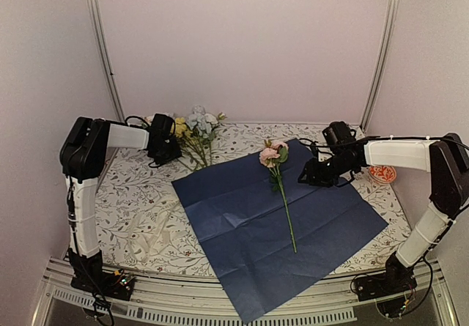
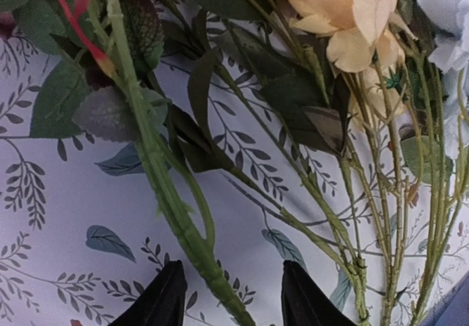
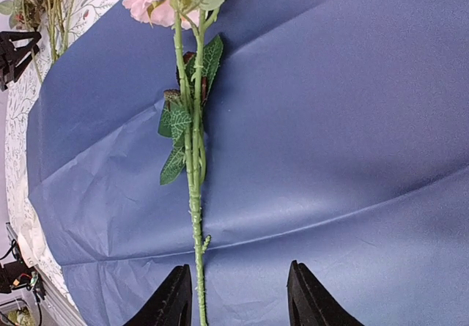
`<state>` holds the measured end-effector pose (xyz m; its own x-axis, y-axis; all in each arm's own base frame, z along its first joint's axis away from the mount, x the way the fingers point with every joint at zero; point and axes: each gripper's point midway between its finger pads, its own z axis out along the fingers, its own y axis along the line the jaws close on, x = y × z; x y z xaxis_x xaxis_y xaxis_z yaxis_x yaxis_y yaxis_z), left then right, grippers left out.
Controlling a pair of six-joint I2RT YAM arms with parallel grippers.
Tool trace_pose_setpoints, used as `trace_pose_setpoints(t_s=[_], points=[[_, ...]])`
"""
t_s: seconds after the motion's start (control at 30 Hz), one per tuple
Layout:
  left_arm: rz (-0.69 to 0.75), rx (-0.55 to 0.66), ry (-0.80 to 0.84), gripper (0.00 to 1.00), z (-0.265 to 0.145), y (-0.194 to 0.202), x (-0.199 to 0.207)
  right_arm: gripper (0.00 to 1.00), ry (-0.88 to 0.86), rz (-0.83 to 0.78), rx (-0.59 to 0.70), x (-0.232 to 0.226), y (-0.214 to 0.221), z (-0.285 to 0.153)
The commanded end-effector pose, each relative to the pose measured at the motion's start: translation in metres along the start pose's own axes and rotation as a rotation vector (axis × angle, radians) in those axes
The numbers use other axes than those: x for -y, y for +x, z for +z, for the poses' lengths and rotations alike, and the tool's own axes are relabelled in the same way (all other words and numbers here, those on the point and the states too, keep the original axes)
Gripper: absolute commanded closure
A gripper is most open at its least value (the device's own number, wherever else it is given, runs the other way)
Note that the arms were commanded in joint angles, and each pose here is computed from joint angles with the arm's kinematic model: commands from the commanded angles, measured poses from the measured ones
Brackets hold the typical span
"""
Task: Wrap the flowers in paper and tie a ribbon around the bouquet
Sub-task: Pick up the fake flower from the corner of the board, then pass from the left arm to the right
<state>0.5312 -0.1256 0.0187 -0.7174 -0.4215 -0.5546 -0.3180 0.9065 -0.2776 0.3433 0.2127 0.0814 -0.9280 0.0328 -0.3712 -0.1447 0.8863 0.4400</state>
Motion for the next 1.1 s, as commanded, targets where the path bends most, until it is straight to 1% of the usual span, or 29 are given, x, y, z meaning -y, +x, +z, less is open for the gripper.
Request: trace_pose_setpoints(t_s=[0.0, 0.1, 0.17, 0.27, 0.33, 0.47, 0.53, 0.57, 0.6, 0.63, 0.7, 0.77, 0.8, 0.83, 0.87, 0.93, 0.97, 1.0, 1.03, 1.07], points=[[-0.004, -0.061, -0.033, 0.66, 0.016, 0.017, -0.012, 0.54, -0.023, -0.033, 0.011, -0.005, 0.000, -0.003], [-0.016, -0.068, -0.039, 1.00, 0.013, 0.017, -0.018, 0.54, -0.026, -0.036, 0.013, -0.006, 0.001, -0.006], [-0.031, -0.010, -0.063, 1.00, -0.003, 0.004, -0.026, 0.54, -0.029, -0.038, 0.017, -0.008, 0.001, -0.009], [-0.042, 0.135, -0.122, 1.00, -0.046, -0.029, -0.043, 0.54, -0.037, -0.043, 0.026, -0.010, 0.001, -0.013], [-0.031, 0.267, -0.182, 1.00, -0.090, -0.058, -0.055, 0.54, -0.052, -0.047, 0.037, -0.014, -0.001, -0.018], [0.019, 0.531, -0.341, 1.00, -0.182, -0.104, -0.071, 0.54, -0.129, -0.071, 0.073, -0.033, -0.008, -0.033], [0.072, 0.663, -0.391, 1.00, -0.231, -0.118, -0.065, 0.54, -0.184, -0.099, 0.103, -0.047, -0.013, -0.044], [0.093, 0.725, -0.385, 1.00, -0.255, -0.123, -0.057, 0.54, -0.218, -0.117, 0.121, -0.055, -0.016, -0.050], [0.116, 0.763, -0.354, 1.00, -0.273, -0.123, -0.046, 0.54, -0.260, -0.143, 0.139, -0.067, -0.018, -0.057], [0.122, 0.792, -0.271, 1.00, -0.295, -0.122, -0.032, 0.55, -0.309, -0.176, 0.160, -0.082, -0.019, -0.065], [0.149, 0.756, 0.047, 1.00, -0.315, -0.103, 0.019, 0.56, -0.433, -0.272, 0.196, -0.121, -0.017, -0.084], [0.176, 0.731, 0.384, 1.00, -0.347, -0.074, 0.070, 0.57, -0.575, -0.391, 0.232, -0.168, -0.009, -0.105], [0.176, 0.730, 0.544, 1.00, -0.367, -0.061, 0.091, 0.57, -0.647, -0.455, 0.253, -0.193, -0.005, -0.118], [0.174, 0.760, 0.725, 1.00, -0.396, -0.049, 0.113, 0.56, -0.712, -0.518, 0.269, -0.216, 0.001, -0.130], [0.191, 0.776, 0.859, 1.00, -0.419, -0.034, 0.128, 0.56, -0.777, -0.574, 0.290, -0.238, 0.006, -0.143], [0.208, 0.795, 1.068, 1.00, -0.459, -0.004, 0.151, 0.55, -0.890, -0.661, 0.330, -0.276, 0.016, -0.164], [0.215, 0.788, 1.150, 1.00, -0.473, 0.010, 0.160, 0.55, -0.939, -0.687, 0.349, -0.292, 0.019, -0.172], [0.218, 0.774, 1.226, 1.00, -0.485, 0.022, 0.169, 0.55, -0.982, -0.707, 0.371, -0.309, 0.021, -0.181], [0.214, 0.760, 1.291, 1.00, -0.495, 0.033, 0.175, 0.55, -0.993, -0.710, 0.373, -0.318, 0.026, -0.177], [0.212, 0.744, 1.348, 1.00, -0.502, 0.043, 0.182, 0.53, -1.025, -0.727, 0.403, -0.334, 0.027, -0.187]])
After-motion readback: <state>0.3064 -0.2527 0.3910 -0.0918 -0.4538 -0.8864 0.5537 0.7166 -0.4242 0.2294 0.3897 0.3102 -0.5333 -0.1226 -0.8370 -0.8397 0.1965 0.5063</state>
